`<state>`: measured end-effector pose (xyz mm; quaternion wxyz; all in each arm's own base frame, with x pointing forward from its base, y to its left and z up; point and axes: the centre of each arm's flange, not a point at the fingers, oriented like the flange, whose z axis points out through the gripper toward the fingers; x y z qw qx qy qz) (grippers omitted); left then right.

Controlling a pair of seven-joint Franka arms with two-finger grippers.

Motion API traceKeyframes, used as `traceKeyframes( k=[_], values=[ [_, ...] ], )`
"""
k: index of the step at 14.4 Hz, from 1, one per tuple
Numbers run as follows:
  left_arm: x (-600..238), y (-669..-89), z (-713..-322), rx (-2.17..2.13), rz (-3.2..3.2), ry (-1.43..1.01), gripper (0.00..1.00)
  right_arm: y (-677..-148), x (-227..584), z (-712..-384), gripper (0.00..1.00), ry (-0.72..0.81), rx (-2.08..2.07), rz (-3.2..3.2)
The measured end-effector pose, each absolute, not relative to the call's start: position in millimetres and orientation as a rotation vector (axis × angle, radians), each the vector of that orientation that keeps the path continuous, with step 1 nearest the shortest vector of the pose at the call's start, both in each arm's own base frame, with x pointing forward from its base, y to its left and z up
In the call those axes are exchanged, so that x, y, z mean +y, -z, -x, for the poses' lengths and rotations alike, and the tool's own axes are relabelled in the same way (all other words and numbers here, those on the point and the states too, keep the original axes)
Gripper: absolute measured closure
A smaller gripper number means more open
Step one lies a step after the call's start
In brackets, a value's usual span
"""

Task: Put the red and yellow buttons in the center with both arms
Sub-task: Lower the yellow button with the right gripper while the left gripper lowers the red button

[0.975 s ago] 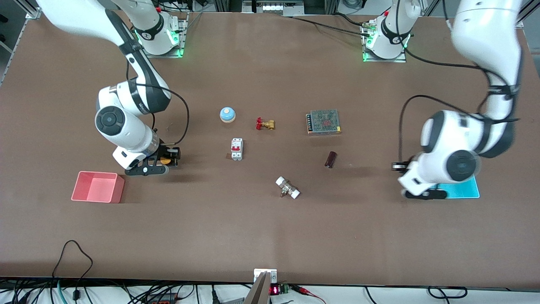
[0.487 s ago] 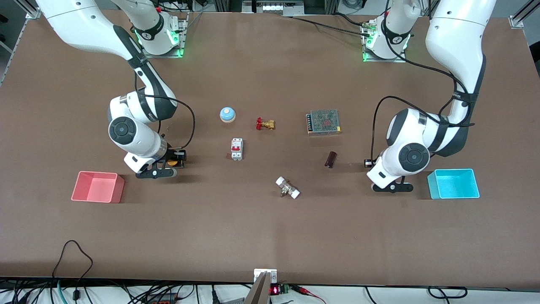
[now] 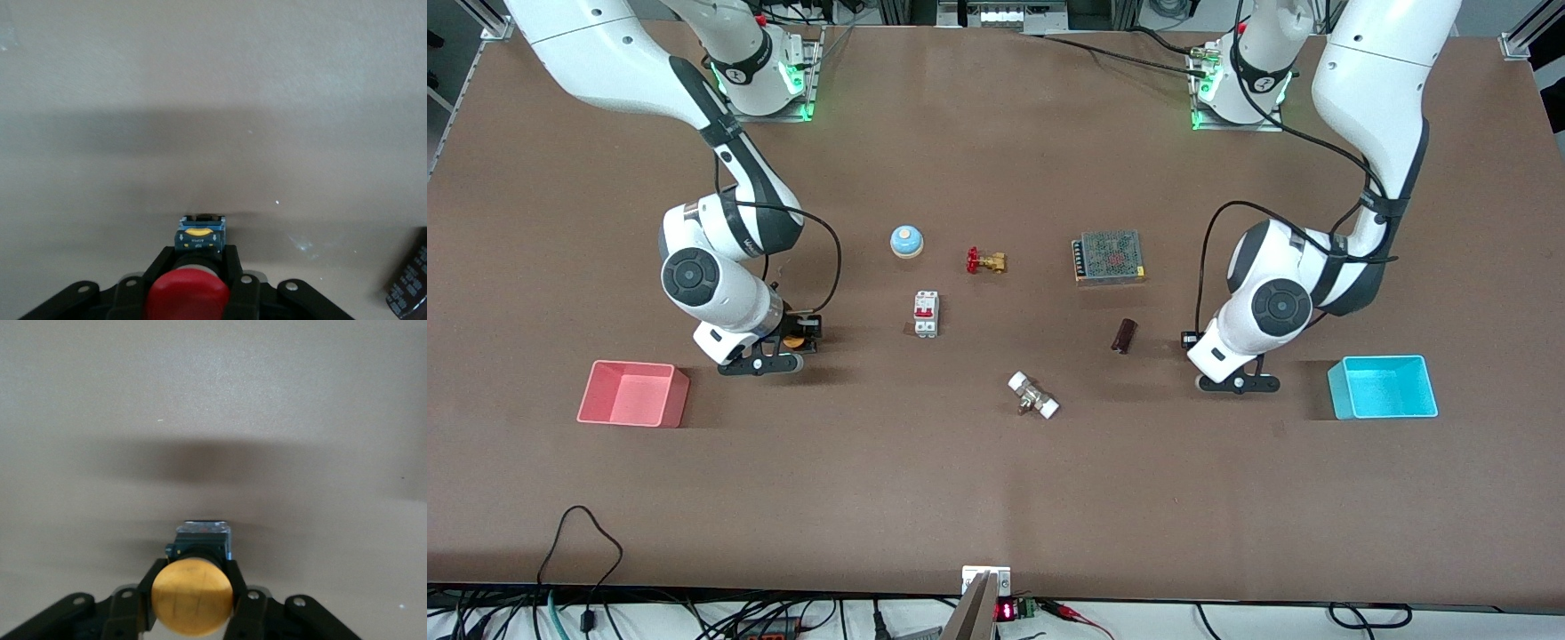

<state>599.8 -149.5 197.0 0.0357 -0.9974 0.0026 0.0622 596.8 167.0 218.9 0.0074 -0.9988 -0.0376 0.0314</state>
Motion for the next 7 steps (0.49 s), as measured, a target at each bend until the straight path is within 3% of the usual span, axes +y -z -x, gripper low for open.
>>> traceKeyframes(
  k=[3, 4, 7],
  values=[
    [-151, -201, -595, 0.011, 3.065, -0.186, 0.62, -222, 167, -600, 0.53, -0.083, -0.108, 3.121],
    [-150, -200, -595, 0.011, 3.065, -0.187, 0.61, -224, 168, -602, 0.47, -0.074, -0.103, 3.12],
    [-150, -200, -595, 0.01, 3.065, -0.187, 0.39, -236, 169, -612, 0.22, -0.031, -0.097, 3.115]
  ],
)
